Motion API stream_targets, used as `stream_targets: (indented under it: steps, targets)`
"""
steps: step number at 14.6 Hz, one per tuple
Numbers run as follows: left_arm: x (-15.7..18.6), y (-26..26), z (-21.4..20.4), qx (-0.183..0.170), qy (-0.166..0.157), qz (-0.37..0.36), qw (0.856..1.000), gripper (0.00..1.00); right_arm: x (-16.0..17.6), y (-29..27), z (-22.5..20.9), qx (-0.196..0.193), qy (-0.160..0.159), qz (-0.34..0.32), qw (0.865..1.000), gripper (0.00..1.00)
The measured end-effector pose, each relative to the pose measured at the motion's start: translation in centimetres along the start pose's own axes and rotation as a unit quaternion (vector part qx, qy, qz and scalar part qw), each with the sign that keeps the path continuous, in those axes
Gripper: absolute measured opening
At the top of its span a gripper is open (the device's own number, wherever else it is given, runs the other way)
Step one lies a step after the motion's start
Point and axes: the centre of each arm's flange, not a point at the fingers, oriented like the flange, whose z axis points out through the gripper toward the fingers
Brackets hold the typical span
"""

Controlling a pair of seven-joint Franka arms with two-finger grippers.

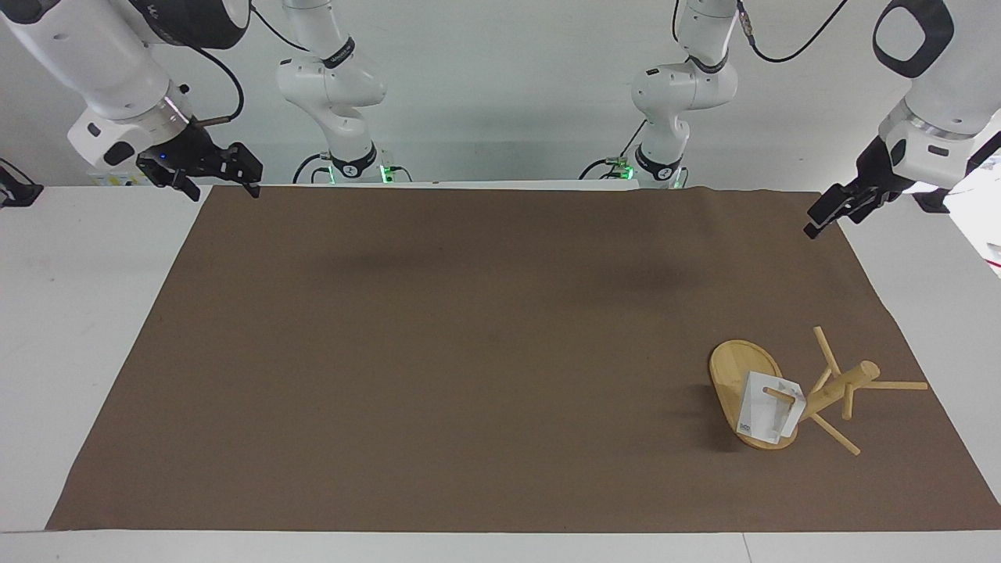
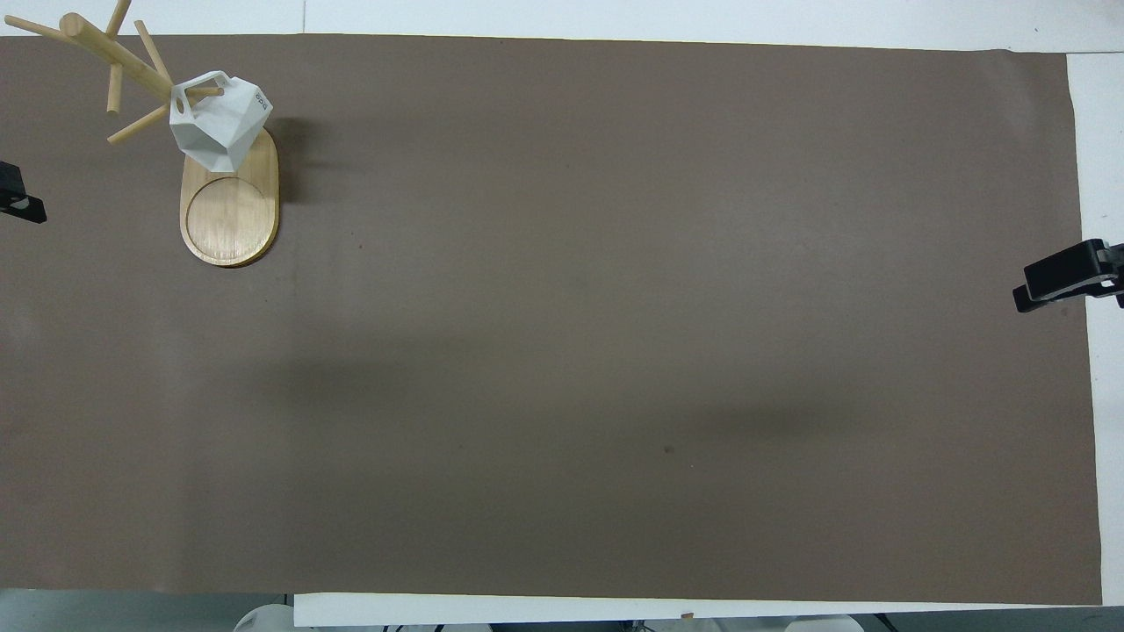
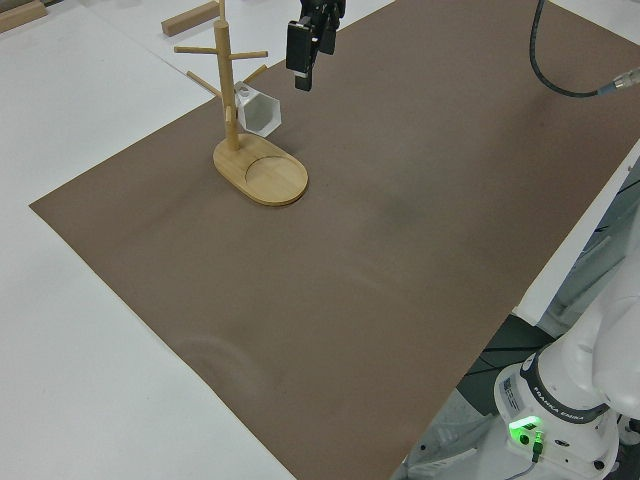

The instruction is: Hang cup on rack

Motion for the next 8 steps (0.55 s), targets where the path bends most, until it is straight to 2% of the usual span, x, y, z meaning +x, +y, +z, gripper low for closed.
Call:
stream_targets:
  steps: [3, 8]
  targets:
    - [1.5, 1.1, 0.2, 0.018, -0.042, 0.081, 0.996, 1.00, 0.0, 0.0, 0.0, 0.000, 0.000, 0.000, 1.000, 1.00]
    - [1.4, 2.4, 0.6, 0.041, -0.055, 0.131, 0.989, 1.00, 0.0, 0.0, 0.0, 0.000, 0.000, 0.000, 1.000, 1.00]
